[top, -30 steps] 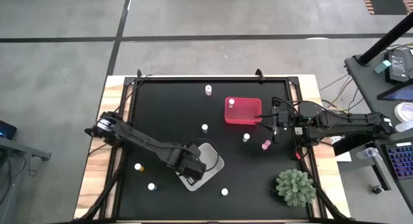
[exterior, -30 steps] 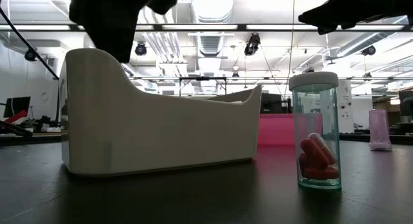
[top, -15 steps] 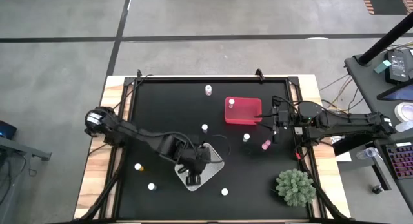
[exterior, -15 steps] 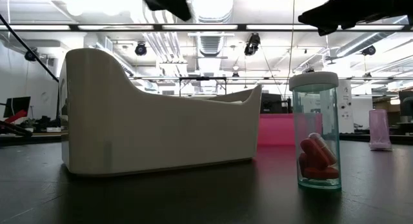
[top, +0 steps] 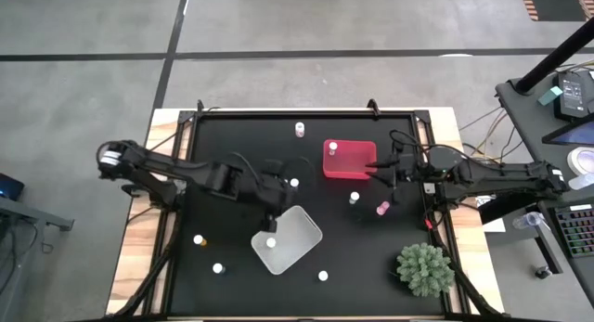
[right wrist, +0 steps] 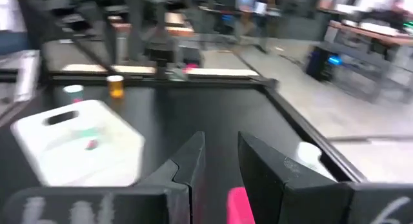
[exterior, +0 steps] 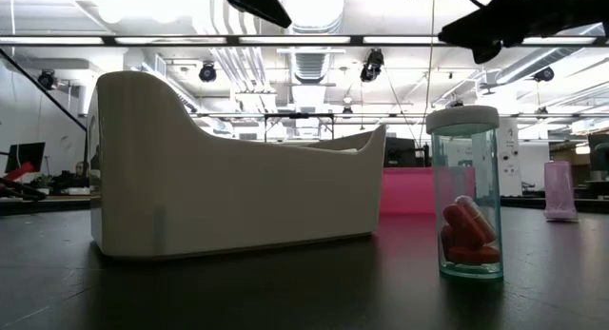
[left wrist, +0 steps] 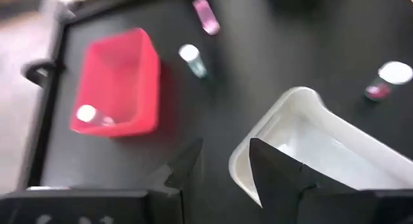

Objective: Pick and place medicine bottles into bin by pill shape (circle, oval)
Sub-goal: Put the transparent capsule bottle into the white bin

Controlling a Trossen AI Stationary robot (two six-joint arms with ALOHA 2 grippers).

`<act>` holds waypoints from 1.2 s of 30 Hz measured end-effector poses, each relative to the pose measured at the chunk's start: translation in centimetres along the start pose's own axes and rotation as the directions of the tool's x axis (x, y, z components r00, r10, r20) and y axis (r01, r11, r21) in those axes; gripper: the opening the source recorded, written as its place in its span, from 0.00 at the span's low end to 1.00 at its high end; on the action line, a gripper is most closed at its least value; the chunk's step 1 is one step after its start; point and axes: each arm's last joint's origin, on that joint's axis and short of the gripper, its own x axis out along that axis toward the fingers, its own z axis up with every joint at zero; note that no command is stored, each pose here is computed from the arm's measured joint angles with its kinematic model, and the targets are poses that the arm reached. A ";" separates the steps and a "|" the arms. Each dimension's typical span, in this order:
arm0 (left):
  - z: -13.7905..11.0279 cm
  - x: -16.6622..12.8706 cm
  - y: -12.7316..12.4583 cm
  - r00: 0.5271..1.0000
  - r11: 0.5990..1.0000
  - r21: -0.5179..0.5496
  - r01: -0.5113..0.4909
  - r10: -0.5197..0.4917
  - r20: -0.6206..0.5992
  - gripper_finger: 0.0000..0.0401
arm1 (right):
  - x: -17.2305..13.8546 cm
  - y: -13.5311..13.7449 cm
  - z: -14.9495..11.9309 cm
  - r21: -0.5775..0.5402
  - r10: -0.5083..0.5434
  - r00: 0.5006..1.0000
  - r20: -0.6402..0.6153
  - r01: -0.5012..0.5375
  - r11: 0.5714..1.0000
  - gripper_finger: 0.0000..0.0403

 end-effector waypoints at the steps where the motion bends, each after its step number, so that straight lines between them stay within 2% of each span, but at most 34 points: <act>1: -0.5 -0.1 0.4 0.999 1.000 0.006 -0.016 0.015 0.035 0.26 | 0.1 -0.1 0.0 0.007 -0.031 0.999 -0.008 0.031 0.999 0.21; 6: -3.1 -0.2 2.1 0.973 0.993 0.028 -0.114 0.106 0.204 0.19 | 1.1 -0.3 1.0 -0.005 -0.109 0.994 -0.025 0.109 0.994 0.20; 14: -6.6 -0.9 3.2 0.884 0.966 0.035 -0.257 0.221 0.411 0.12 | 4.4 -0.3 3.6 -0.047 -0.109 0.991 -0.082 0.105 0.993 0.15; 19: -8.1 -3.2 3.2 0.814 0.950 0.016 -0.311 0.258 0.520 0.08 | 7.0 -0.2 5.2 -0.065 -0.106 0.986 -0.126 0.098 0.993 0.13; 23: -9.4 -4.7 3.2 0.781 0.946 -0.009 -0.323 0.272 0.561 0.05 | 9.1 -0.2 6.6 -0.076 -0.105 0.981 -0.165 0.093 0.993 0.11; 29: -11.7 -5.8 2.9 0.764 0.936 -0.004 -0.352 0.290 0.576 0.04 | 12.1 -0.9 8.7 -0.084 -0.125 0.968 -0.216 0.109 0.990 0.11; 36: -12.2 -7.0 3.2 0.728 0.905 -0.011 -0.425 0.349 0.590 0.04 | 16.1 -2.7 9.8 -0.120 -0.171 0.939 -0.298 0.141 0.983 0.11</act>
